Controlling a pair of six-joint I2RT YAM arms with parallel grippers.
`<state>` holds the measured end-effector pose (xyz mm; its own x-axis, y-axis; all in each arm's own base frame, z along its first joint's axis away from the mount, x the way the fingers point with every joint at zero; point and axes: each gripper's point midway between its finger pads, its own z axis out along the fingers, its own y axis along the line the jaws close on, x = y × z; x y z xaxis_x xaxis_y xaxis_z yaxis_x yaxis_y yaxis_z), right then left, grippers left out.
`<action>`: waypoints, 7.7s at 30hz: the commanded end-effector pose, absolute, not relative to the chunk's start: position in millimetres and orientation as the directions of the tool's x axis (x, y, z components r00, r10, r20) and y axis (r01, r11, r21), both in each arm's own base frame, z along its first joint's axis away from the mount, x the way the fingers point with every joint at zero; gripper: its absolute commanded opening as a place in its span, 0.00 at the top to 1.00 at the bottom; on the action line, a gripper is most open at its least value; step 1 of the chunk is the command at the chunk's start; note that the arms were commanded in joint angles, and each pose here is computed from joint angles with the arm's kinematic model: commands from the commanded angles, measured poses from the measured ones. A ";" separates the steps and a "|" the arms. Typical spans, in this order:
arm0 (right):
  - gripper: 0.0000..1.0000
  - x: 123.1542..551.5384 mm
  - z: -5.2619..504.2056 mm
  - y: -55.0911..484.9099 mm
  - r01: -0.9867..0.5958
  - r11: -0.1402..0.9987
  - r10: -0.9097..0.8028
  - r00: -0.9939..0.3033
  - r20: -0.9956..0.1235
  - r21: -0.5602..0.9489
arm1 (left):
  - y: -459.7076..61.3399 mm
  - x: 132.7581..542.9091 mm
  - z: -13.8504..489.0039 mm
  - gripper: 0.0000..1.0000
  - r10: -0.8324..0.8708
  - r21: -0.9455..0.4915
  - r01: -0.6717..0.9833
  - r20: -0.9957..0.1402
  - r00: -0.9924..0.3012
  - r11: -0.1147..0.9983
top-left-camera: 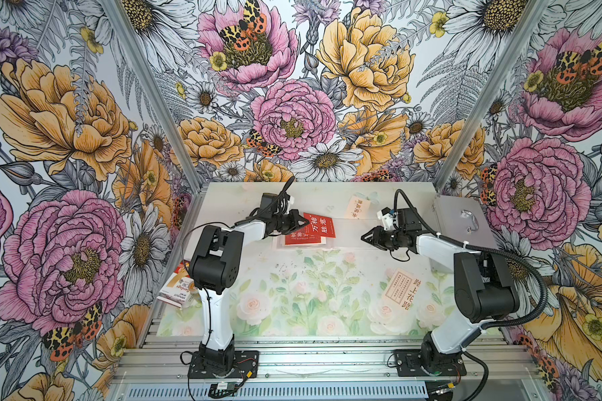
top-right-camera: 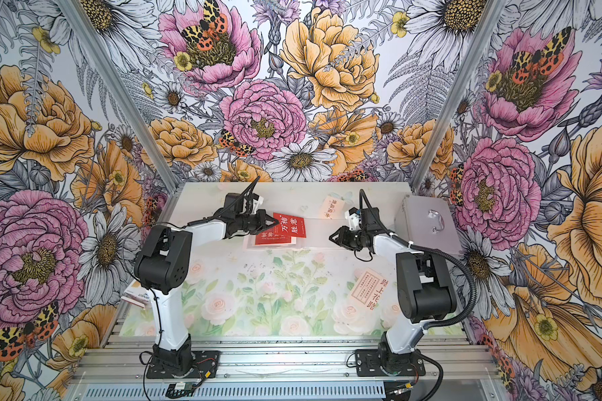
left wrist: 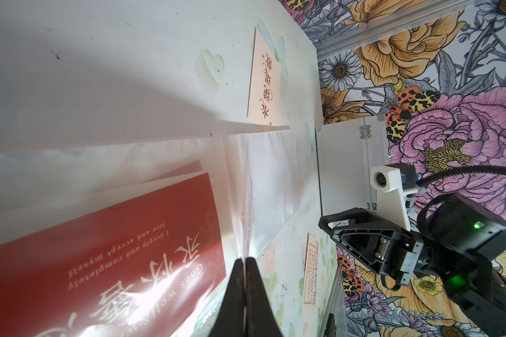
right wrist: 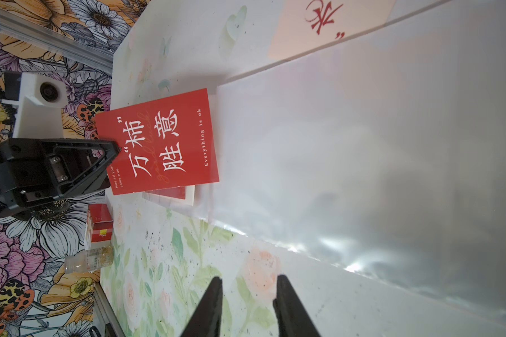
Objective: Place the photos into the photo albums
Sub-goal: Insert the photo into the photo album.
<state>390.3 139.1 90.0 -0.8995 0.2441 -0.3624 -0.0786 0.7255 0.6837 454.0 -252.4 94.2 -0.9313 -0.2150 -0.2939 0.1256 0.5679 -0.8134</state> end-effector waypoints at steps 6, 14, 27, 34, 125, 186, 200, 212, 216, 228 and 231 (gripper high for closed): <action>0.67 393.4 85.4 134.8 -0.085 0.738 0.244 -0.891 -0.382 0.669 | -251.7 444.8 83.0 1.00 -0.215 -0.804 0.106 -0.280 -0.936 0.585; 0.67 392.5 82.8 134.9 -0.081 0.738 0.243 -0.894 -0.376 0.670 | -249.7 442.2 78.0 1.00 -0.213 -0.798 0.100 -0.277 -0.937 0.594; 0.67 390.8 84.1 135.2 -0.084 0.737 0.242 -0.894 -0.378 0.671 | -247.6 429.1 65.0 1.00 -0.206 -0.788 0.079 -0.254 -0.945 0.610; 0.67 390.5 84.7 135.3 -0.085 0.736 0.242 -0.893 -0.378 0.672 | -250.3 431.0 66.2 1.00 -0.204 -0.788 0.085 -0.260 -0.944 0.610; 0.67 385.3 81.5 129.6 -0.074 0.753 0.246 -0.890 -0.384 0.654 | -335.6 450.2 47.8 0.90 -0.050 -0.697 0.152 -0.260 -0.964 0.701; 0.67 383.7 82.1 128.8 -0.074 0.755 0.246 -0.889 -0.386 0.652 | -354.8 447.6 48.4 0.38 -0.032 -0.565 0.158 -0.312 -0.950 0.810; 0.67 383.5 81.7 128.6 -0.074 0.756 0.246 -0.889 -0.387 0.650 | -363.8 440.9 67.1 0.33 0.077 -0.436 0.253 -0.383 -0.921 0.864; 0.67 386.2 72.6 114.3 -0.033 0.808 0.262 -0.873 -0.410 0.588 | -358.9 438.0 109.6 0.34 0.077 -0.434 0.291 -0.447 -0.891 0.852; 0.67 387.5 70.5 107.4 -0.015 0.828 0.271 -0.864 -0.424 0.560 | -351.9 434.5 112.3 0.34 0.083 -0.413 0.296 -0.459 -0.884 0.861; 0.66 400.0 70.9 97.8 0.049 0.838 0.324 -0.845 -0.425 0.543 | -349.8 438.7 100.8 0.43 0.010 -0.571 0.253 -0.394 -0.919 0.781; 0.66 408.8 68.7 93.5 0.071 0.847 0.338 -0.837 -0.429 0.527 | -355.8 437.2 98.9 0.57 0.013 -0.595 0.258 -0.383 -0.924 0.761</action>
